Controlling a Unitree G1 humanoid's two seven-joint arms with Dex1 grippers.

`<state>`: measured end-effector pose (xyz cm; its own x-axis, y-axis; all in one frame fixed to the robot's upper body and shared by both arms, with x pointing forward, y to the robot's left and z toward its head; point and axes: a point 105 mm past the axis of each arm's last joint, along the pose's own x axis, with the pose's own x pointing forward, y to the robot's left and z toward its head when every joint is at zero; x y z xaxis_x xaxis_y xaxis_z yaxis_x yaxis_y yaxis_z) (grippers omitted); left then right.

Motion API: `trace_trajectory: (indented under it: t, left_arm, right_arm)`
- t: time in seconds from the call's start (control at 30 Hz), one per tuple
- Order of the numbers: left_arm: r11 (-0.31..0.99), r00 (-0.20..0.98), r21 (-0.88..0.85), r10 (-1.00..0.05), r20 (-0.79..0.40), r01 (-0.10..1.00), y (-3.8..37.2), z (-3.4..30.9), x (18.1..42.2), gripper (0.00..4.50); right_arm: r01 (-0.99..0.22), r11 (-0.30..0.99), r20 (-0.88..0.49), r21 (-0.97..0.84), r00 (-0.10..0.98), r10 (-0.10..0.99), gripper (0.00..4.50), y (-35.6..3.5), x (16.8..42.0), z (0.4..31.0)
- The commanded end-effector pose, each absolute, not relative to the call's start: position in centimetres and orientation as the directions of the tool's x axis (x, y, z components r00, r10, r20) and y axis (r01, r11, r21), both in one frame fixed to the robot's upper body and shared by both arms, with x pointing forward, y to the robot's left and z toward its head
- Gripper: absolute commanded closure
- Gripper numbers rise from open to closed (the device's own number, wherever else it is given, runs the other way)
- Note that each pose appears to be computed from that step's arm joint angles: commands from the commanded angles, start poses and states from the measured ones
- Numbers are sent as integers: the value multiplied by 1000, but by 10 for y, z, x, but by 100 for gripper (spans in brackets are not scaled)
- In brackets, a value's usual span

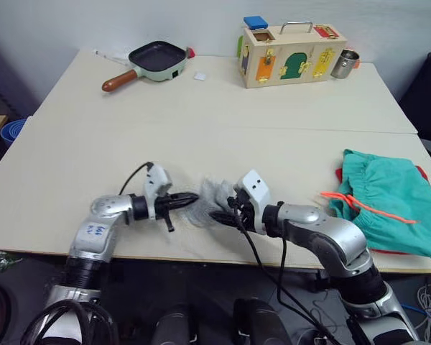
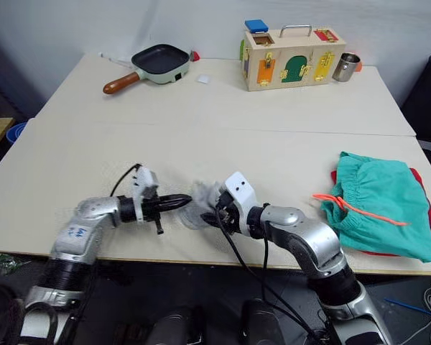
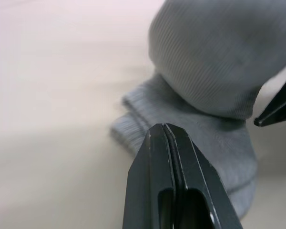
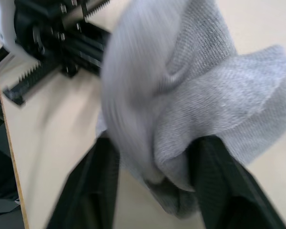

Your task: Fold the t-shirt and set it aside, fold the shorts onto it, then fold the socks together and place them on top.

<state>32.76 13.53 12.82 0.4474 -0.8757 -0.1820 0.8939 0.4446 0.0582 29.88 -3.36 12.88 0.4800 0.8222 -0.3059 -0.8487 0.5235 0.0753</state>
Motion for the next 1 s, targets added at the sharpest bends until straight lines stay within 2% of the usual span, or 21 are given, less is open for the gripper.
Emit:
trace_trajectory:
  t: [0.03, 0.07, 0.1, 0.2, 0.27, 0.37, 0.47, 0.67, 0.83, 1.0]
  left_arm:
    - [472, 476, 70, -874, -93, 879, 152, 156, 328, 450]
    - [479, 483, 63, -874, -61, 875, 157, 165, 329, 450]
    - [474, 476, 46, -879, -23, 879, 159, 175, 328, 450]
    - [439, 439, 32, -898, 9, 898, 159, 192, 324, 450]
    - [421, 422, 42, -907, -19, 906, 156, 193, 322, 450]
    - [414, 413, 45, -910, 14, 909, 148, 197, 325, 450]
    - [343, 340, 55, -938, 60, 938, 118, 197, 324, 450]
    - [211, 206, 111, -977, 54, 971, 63, 187, 323, 450]
    - [248, 255, 169, -967, -24, 954, 41, 169, 339, 450]
    - [312, 338, 154, -922, -188, 937, 64, 132, 348, 450]
  right_arm:
    - [-902, 429, -224, 44, 409, 884, 80, -22, 293, 146]
    - [-912, 409, -215, 41, 391, 895, 39, -21, 292, 147]
    - [-924, 382, -207, 26, 369, 906, 19, -20, 290, 149]
    - [-949, 315, -179, -2, 310, 934, 19, -23, 285, 154]
    - [-963, 270, -170, -18, 269, 948, 19, -30, 282, 157]
    - [-974, 224, -182, -42, 228, 956, 19, -41, 279, 156]
    - [-975, 219, -156, -47, 224, 962, 74, -52, 279, 158]
    - [-969, 238, -169, -66, 246, 955, 281, -79, 276, 148]
    - [-962, 260, -172, -86, 271, 947, 444, -87, 271, 141]
    - [-936, 328, -118, -128, 343, 932, 448, -87, 279, 147]
